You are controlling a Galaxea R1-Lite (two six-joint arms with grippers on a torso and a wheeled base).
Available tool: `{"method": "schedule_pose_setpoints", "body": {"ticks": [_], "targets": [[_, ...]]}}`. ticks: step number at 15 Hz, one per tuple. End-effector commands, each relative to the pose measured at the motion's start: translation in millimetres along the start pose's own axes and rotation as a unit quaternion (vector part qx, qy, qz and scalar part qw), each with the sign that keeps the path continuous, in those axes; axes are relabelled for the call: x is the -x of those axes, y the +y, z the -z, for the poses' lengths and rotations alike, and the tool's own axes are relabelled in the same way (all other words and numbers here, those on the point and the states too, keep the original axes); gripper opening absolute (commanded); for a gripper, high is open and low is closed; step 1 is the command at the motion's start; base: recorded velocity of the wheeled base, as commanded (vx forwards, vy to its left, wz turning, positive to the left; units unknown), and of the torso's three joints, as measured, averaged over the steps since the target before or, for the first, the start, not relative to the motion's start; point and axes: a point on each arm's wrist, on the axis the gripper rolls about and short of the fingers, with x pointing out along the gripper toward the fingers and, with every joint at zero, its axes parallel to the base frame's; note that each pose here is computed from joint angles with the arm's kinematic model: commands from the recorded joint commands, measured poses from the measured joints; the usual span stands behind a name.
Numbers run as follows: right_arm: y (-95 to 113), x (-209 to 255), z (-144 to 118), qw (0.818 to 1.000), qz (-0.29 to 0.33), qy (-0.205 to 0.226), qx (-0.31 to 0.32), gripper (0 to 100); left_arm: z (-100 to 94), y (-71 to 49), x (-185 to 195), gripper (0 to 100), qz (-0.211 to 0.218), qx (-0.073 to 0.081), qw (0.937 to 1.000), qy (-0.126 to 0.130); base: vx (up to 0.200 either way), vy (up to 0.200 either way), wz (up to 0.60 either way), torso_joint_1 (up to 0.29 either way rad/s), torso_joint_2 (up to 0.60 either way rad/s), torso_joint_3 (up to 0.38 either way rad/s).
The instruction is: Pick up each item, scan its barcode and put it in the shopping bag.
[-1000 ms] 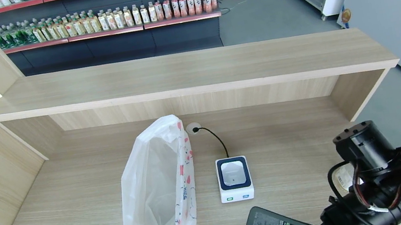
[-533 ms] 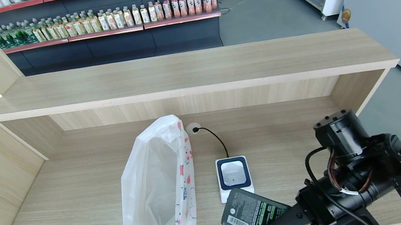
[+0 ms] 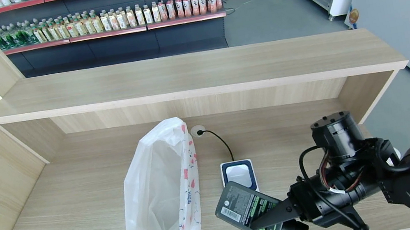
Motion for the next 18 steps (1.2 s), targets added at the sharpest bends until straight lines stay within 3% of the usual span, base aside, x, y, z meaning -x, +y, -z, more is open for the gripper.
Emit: {"method": "schedule_pose_setpoints", "body": {"ticks": [1,18], "targets": [[5.5,-3.9,-1.5,1.0,-0.001,-0.006,-0.008,0,0.0,0.0,0.0,100,0.0,0.0,1.0,0.0,0.0,0.0,0.0,0.0,0.0,0.0],[2.6,-12.7,0.4,1.0,0.005,-0.016,-0.003,0,0.0,0.0,0.0,100,0.0,0.0,1.0,0.0,0.0,0.0,0.0,0.0,0.0,0.0]]}}
